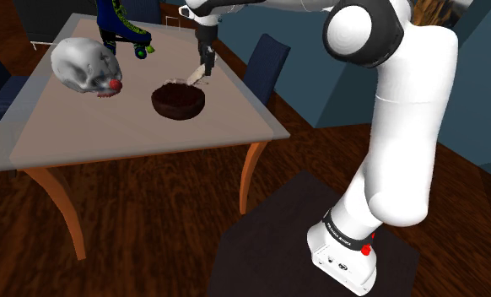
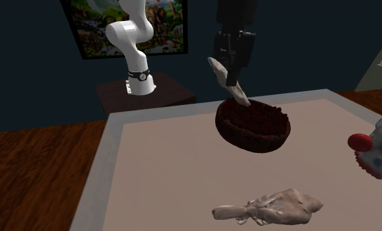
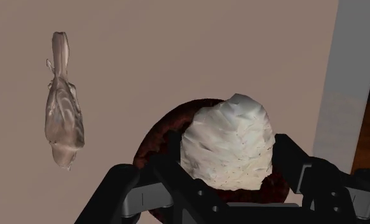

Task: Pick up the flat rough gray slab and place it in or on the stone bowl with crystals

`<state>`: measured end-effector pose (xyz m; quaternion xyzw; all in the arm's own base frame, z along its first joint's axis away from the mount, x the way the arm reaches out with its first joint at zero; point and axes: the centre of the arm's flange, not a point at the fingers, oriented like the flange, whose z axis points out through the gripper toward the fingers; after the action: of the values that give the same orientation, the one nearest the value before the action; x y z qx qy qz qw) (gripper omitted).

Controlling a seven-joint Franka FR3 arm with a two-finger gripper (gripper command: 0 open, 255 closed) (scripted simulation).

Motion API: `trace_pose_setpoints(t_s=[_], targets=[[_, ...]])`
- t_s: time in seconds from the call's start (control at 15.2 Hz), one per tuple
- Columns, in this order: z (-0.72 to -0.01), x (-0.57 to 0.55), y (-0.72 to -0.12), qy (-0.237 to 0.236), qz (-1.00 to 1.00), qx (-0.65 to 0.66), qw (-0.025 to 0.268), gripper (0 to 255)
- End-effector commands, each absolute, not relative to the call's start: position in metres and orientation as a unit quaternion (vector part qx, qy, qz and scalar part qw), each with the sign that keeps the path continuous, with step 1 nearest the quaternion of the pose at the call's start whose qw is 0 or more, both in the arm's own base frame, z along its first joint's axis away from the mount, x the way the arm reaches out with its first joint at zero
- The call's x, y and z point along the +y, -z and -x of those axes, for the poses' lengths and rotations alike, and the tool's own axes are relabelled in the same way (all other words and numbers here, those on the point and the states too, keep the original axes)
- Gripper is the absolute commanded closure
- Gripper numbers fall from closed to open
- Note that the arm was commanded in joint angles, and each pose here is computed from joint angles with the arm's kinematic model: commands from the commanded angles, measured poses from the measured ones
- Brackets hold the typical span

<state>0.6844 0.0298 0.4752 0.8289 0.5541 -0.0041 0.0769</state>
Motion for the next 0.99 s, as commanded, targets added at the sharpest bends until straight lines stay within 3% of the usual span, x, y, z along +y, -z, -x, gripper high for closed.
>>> trace_pose_setpoints(t_s=[0.0, 0.92], targets=[[-0.699, 0.058, -0.475, 0.004, -0.829, 0.554, 0.077, 255], [-0.724, 0.103, -0.423, 0.004, -0.829, 0.554, 0.077, 255]])
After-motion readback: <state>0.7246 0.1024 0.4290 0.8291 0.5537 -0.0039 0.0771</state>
